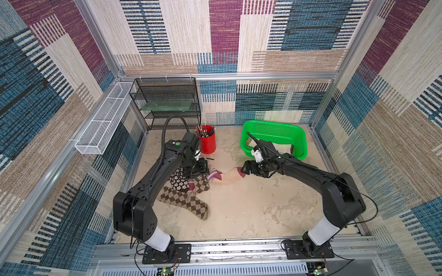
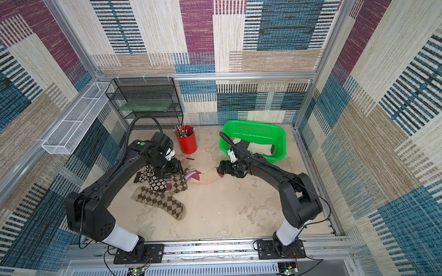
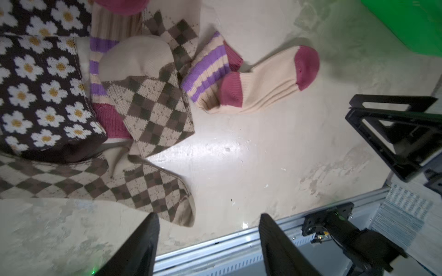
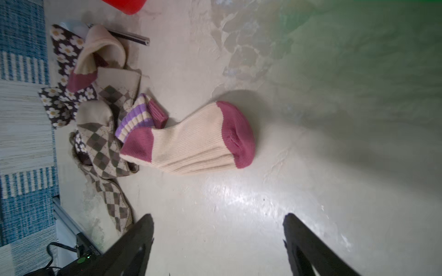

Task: Place the socks together as a pair
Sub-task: Place a pair of socks in the bin, then pick up the sock at the center of the board.

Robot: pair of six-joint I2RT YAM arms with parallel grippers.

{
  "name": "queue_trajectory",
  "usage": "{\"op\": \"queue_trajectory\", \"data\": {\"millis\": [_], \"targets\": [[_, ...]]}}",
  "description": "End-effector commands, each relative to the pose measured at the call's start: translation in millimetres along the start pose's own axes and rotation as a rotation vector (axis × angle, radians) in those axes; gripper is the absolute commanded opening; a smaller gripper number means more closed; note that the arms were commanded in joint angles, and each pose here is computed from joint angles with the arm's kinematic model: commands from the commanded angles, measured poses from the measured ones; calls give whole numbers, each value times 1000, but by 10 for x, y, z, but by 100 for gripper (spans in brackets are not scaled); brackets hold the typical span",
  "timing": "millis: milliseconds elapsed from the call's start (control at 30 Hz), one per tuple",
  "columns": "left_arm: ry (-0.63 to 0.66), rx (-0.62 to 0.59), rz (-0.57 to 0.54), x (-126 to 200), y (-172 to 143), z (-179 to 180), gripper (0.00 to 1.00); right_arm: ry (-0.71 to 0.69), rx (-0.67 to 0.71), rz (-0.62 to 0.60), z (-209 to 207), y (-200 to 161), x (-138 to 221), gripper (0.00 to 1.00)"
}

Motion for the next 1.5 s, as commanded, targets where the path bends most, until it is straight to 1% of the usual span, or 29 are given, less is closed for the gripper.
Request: {"op": "queue_trajectory", "data": {"millis": [0, 100, 200, 267, 333, 400, 533, 567, 633, 667, 833, 900, 967, 1000, 1033, 1100, 1133, 1167, 1233, 1333, 1467], "targets": [[-83, 15, -130, -132, 267, -68, 64, -45, 53, -58, 55, 162, -185, 82], [-48, 35, -101, -334, 364, -1, 60, -104, 98, -86, 101, 249, -352, 76], [-45, 38, -81, -484, 438, 22, 55, -122, 154, -116, 191, 288, -444, 70], [-34, 34, -50, -584, 457, 47, 48, -129, 184, -116, 227, 290, -506, 60], [-7, 37, -18, -673, 417, 100, 44, -131, 193, -102, 228, 269, -559, 49], [12, 49, -3, -753, 381, 155, 42, -115, 205, -98, 235, 216, -592, 40], [8, 58, 10, -897, 379, 180, 41, -119, 221, -80, 208, 125, -669, 27], [13, 60, 14, -928, 382, 195, 41, -121, 219, -79, 200, 119, -679, 26], [10, 59, 21, -986, 394, 202, 41, -119, 220, -83, 209, 120, -675, 19], [11, 58, 24, -1006, 400, 209, 41, -118, 226, -91, 234, 119, -657, 17], [37, 62, 46, -1131, 359, 274, 41, -93, 306, -141, 446, 54, -489, 4], [46, 70, 60, -1182, 340, 298, 41, -85, 342, -156, 512, -24, -420, 2], [52, 78, 67, -1229, 317, 324, 40, -122, 330, -170, 478, -66, -380, 4], [50, 80, 70, -1251, 308, 328, 41, -151, 301, -166, 415, -70, -375, 11], [50, 80, 76, -1272, 302, 333, 40, -171, 278, -163, 354, -67, -368, 21], [58, 79, 84, -1299, 291, 354, 41, -213, 250, -178, 243, -45, -365, 45], [60, 78, 90, -1317, 280, 362, 40, -227, 239, -184, 198, -17, -369, 54], [60, 75, 92, -1328, 283, 361, 40, -234, 229, -187, 172, 22, -375, 58], [72, 73, 99, -1342, 273, 378, 40, -250, 216, -194, 140, 113, -406, 63], [73, 72, 100, -1354, 273, 383, 40, -242, 231, -197, 153, 231, -465, 65], [79, 74, 110, -1380, 256, 397, 40, -252, 245, -133, 62, 286, -669, 63]]}}
Point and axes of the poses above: each gripper's point midway between its finger pads, its own x axis back along the fingers, its own z axis along the line the jaws close on, y = z × x, the point moved 7 cm from there along x, back along the fingers, and after that the axes turned 14 degrees about -x, right-handed, at the moved point
